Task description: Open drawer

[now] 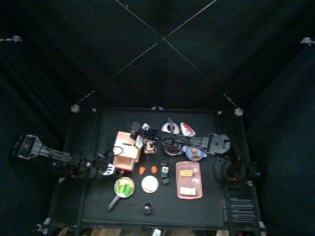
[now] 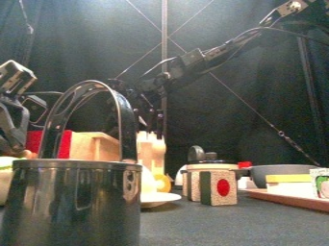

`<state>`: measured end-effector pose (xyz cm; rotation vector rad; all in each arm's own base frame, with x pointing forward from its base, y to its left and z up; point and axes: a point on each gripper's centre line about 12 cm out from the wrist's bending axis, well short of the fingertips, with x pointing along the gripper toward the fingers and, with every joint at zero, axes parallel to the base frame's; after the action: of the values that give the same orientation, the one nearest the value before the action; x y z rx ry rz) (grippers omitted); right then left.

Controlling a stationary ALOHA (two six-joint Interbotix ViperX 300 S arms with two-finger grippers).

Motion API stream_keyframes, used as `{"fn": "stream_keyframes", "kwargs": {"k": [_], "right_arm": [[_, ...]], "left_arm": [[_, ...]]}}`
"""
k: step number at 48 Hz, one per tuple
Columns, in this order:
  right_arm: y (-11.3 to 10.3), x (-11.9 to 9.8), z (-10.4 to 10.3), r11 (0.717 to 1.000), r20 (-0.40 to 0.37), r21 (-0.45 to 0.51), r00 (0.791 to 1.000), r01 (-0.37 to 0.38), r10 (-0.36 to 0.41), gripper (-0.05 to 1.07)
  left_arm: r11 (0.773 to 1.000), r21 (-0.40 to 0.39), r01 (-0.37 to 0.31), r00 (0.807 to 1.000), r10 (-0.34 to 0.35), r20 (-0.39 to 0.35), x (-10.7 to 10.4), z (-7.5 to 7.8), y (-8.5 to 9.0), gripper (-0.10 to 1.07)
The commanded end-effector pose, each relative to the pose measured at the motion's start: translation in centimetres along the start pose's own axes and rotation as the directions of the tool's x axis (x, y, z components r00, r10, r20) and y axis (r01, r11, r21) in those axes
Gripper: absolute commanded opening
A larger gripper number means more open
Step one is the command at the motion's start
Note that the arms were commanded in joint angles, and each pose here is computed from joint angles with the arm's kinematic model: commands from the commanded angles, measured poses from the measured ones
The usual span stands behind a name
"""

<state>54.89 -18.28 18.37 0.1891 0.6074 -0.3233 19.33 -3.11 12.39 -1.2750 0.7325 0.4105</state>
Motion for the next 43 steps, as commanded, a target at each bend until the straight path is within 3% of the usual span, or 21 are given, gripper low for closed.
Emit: {"fn": "stream_keyframes", "kwargs": {"k": [1,15,22,35,43], "right_arm": [[-0.1,-0.5,0.5,1.000,0.003,-0.002,1.000,0.001,-0.001,0.05],[-0.1,-0.4,0.3,1.000,-0.001,-0.005,1.000,0.001,-0.001,0.05],[-0.1,-0.4,0.3,1.000,-0.003,-0.001,1.000,0.002,-0.002,0.05],[0.1,-0.4,0.5,1.000,0.003,-0.003,1.000,-0.001,0.001,0.05],[0.0,-0.4,0.4,1.000,0.002,-0.006,1.000,0.000,0.000,0.05]], "left_arm": [[0.999,0.036,0.011,1.000,-0.011,-0.005,0.0,-0.3,-0.4,0.56],[0.993,0.119,0.020,0.998,-0.027,0.057,0.0,0.4,-0.7,0.57],[0.987,0.160,0.033,0.998,-0.040,0.042,0.0,-0.1,-1.1,0.59],[0.985,0.162,0.064,0.998,-0.066,0.005,-0.2,-1.3,-1.8,0.78],[0.987,0.155,0.051,0.994,-0.065,0.089,-0.2,-0.3,-1.3,0.84]]}}
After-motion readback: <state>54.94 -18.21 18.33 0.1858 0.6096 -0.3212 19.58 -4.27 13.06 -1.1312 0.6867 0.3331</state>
